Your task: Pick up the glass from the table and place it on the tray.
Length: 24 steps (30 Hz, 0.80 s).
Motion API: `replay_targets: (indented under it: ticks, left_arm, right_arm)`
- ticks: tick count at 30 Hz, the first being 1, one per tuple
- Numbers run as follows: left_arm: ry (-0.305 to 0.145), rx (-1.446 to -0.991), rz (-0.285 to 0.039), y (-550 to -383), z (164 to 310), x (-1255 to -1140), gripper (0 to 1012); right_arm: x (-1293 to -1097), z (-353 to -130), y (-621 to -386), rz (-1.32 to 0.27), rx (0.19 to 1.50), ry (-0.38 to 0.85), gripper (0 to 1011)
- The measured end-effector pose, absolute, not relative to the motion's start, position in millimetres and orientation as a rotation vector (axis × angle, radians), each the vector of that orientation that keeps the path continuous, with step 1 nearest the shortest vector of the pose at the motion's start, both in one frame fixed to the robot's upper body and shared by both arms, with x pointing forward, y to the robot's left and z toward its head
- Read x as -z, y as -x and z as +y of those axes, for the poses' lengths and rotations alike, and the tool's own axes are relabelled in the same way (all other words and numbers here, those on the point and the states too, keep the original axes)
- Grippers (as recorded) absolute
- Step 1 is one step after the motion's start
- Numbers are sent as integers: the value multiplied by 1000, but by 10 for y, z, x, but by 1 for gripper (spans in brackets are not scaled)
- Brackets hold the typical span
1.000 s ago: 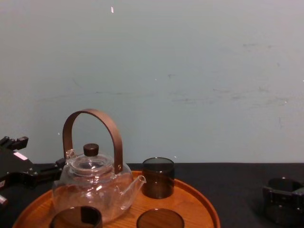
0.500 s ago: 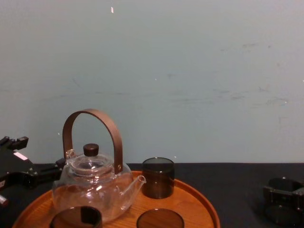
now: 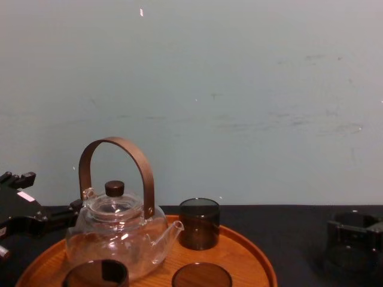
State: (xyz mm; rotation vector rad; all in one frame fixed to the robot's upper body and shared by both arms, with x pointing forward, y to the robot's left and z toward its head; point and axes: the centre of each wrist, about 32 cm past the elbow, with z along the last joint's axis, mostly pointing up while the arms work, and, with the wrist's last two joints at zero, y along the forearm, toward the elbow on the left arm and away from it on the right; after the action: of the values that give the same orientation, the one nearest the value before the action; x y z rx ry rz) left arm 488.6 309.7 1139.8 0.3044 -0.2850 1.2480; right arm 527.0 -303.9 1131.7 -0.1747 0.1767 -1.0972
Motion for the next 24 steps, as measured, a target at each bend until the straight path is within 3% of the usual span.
replay_targets:
  ticks: [10,24]
  left_arm:
    - [-304,-1248,-285,-4886,3097,-11398,1002]
    - [-304,-1248,-285,-4886,3097,-11398,1001]
  right_arm:
    - [-11450,-2896,-5231,153,1050,160,911]
    - [-11539,-2471,-5269,112,934,166,911]
